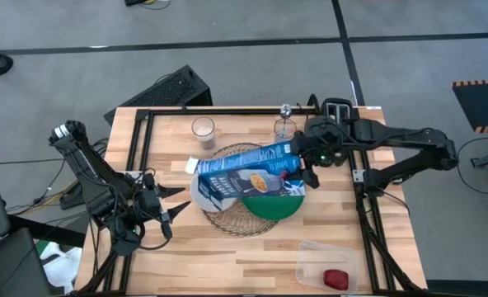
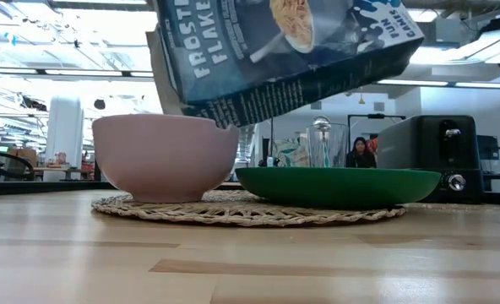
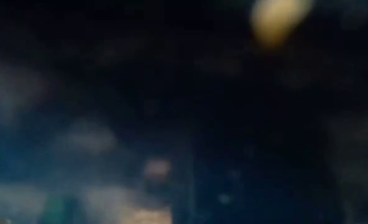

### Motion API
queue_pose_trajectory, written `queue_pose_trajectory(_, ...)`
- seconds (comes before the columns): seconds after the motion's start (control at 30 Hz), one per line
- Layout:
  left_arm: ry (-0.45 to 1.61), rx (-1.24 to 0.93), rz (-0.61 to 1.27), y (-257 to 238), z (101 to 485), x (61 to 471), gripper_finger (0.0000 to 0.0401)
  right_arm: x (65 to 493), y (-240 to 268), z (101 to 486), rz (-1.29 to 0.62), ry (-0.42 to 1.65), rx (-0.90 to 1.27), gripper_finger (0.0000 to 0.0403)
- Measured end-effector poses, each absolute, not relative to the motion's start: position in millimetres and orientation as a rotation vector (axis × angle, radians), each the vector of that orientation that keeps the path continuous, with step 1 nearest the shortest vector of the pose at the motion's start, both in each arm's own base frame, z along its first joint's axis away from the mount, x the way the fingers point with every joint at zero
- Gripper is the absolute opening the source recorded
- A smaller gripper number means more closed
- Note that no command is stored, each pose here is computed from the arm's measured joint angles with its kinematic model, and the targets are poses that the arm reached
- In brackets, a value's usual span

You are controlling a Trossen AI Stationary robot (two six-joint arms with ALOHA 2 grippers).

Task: Arrange a breakfast setting
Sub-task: Pour the cereal into the white bowl

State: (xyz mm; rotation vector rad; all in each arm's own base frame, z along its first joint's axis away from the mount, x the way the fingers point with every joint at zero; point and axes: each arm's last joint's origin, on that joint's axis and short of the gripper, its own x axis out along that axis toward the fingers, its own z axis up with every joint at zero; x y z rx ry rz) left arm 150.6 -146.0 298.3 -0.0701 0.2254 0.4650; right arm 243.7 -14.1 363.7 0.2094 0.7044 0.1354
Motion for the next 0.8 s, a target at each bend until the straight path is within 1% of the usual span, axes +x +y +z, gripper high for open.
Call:
queue_pose_trajectory(0.17, 0.228, -0.069, 0.464, -146, 298, 151, 0.0190, 256, -14, 369, 0.143, 0.721, 0.196, 0.0319)
queue_pose_trajectory(0.5, 0.239, -0.065, 0.467, -145, 296, 150, 0.0190, 252, -15, 372, 0.139, 0.720, 0.189, 0.0319)
queue_pose_trajectory(0.8, 0.251, -0.105, 0.524, -135, 292, 149, 0.0190, 247, -17, 376, 0.132, 0.702, 0.192, 0.0319)
